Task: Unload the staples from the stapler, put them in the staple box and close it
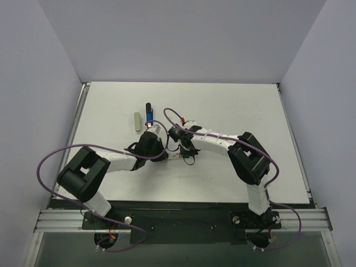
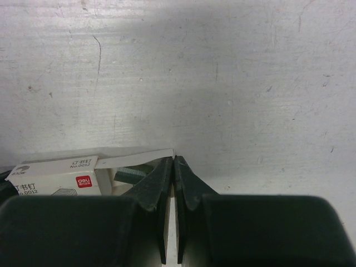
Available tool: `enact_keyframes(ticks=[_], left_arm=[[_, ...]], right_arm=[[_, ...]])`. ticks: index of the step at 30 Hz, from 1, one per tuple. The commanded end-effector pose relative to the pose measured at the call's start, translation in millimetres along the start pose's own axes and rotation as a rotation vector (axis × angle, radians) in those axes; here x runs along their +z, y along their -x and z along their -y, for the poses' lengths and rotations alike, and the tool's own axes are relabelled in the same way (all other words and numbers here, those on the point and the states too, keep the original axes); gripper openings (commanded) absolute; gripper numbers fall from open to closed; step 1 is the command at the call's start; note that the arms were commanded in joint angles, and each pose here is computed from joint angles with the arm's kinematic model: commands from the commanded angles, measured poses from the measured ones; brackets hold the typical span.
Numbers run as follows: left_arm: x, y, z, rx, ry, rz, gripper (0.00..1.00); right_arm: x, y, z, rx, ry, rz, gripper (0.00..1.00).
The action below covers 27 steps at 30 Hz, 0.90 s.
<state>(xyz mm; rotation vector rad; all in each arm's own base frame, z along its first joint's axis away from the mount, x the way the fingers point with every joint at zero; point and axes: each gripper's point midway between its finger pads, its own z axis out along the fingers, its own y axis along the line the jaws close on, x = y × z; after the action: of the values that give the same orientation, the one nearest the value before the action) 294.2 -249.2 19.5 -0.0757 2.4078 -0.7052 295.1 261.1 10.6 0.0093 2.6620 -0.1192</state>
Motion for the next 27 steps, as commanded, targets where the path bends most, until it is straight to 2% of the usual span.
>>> enact_keyframes(ticks=[1, 27], left_arm=[[4, -11, 5, 0.031, -0.018, -0.037, 0.00], [0, -31, 18, 0.062, -0.035, -0.068, 0.00]], right_arm=[[-1, 0, -3, -0.018, -0.026, 0.001, 0.00], [1, -5, -16, 0.062, 0.026, -0.003, 0.00]])
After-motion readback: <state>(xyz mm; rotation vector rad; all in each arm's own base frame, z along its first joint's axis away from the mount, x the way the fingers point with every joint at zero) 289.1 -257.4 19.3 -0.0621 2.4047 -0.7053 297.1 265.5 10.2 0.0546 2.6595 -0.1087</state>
